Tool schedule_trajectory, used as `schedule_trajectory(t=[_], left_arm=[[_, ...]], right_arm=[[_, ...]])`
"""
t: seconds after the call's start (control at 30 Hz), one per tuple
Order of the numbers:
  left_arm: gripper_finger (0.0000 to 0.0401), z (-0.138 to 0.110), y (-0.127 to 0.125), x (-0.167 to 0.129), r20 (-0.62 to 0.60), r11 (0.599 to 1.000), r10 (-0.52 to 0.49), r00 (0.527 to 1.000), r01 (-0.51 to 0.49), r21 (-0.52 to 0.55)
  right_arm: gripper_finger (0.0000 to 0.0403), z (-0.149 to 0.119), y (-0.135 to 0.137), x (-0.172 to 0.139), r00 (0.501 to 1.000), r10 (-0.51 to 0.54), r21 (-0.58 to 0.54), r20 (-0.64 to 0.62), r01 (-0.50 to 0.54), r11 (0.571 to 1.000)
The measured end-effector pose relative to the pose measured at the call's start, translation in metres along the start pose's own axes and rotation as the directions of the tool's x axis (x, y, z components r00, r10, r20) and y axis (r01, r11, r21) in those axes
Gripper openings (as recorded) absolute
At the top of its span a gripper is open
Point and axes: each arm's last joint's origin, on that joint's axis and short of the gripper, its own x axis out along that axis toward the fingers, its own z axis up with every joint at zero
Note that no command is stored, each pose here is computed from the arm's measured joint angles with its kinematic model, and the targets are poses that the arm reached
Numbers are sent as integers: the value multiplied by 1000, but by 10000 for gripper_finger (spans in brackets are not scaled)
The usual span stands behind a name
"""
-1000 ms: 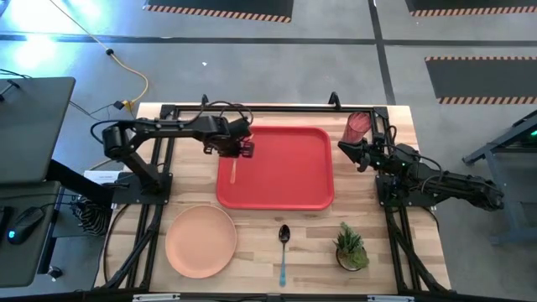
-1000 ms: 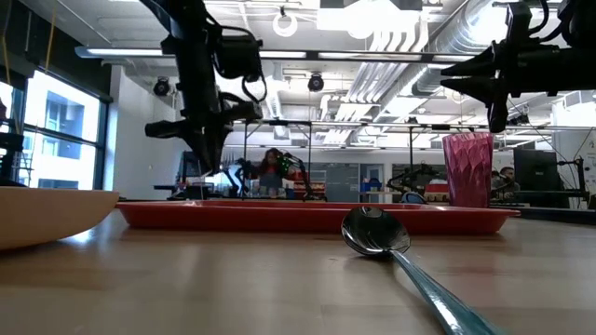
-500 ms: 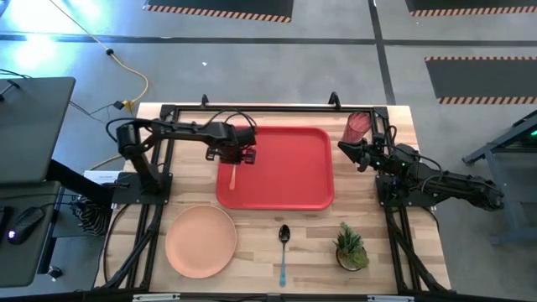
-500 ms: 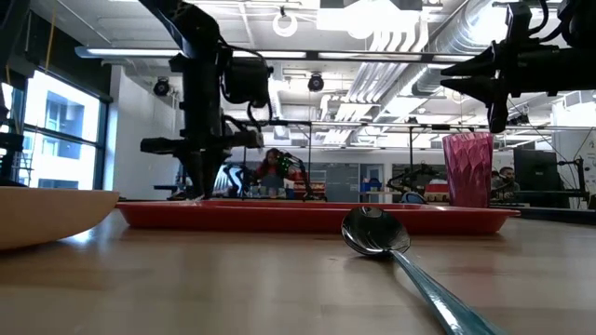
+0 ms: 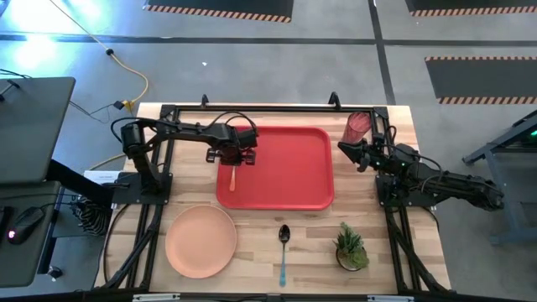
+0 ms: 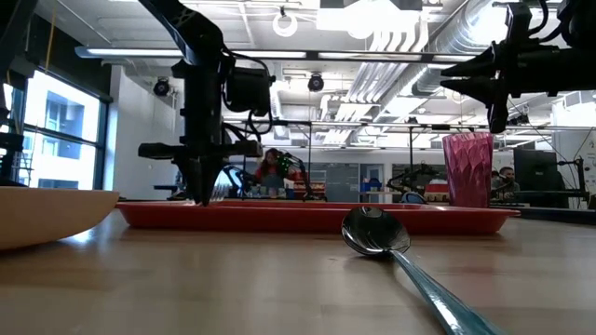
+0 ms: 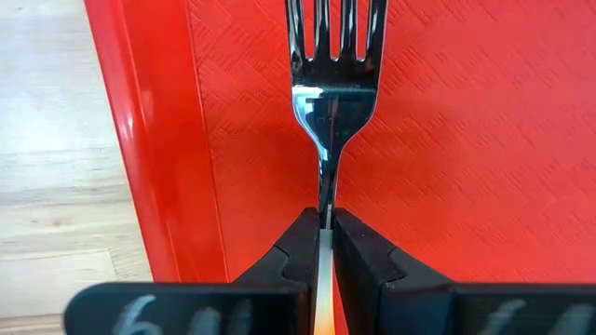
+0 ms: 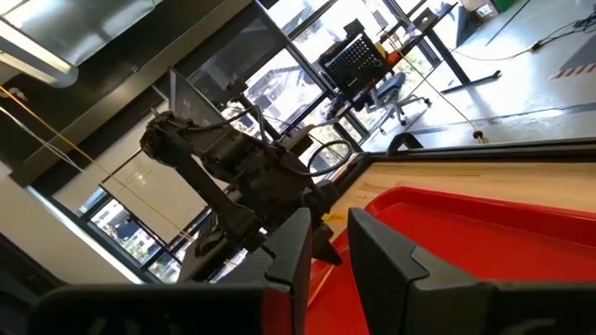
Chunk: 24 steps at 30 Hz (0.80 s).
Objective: Pick and place plate/cup/fork/spoon on tray
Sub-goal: Put the fork on the tray
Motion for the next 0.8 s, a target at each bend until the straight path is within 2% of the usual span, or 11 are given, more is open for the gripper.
schedule_trajectory(t=[0.63, 0.8], left_arm=[[19, -1, 0, 0, 0, 999, 0, 1000, 0, 50], [35, -1, -1, 0, 1, 999, 0, 1000, 0, 52]], right_arm=[[67, -1, -1, 0, 1000, -10, 1, -12, 10, 1000], [67, -1, -1, 0, 1000, -10, 1, -12, 10, 1000]])
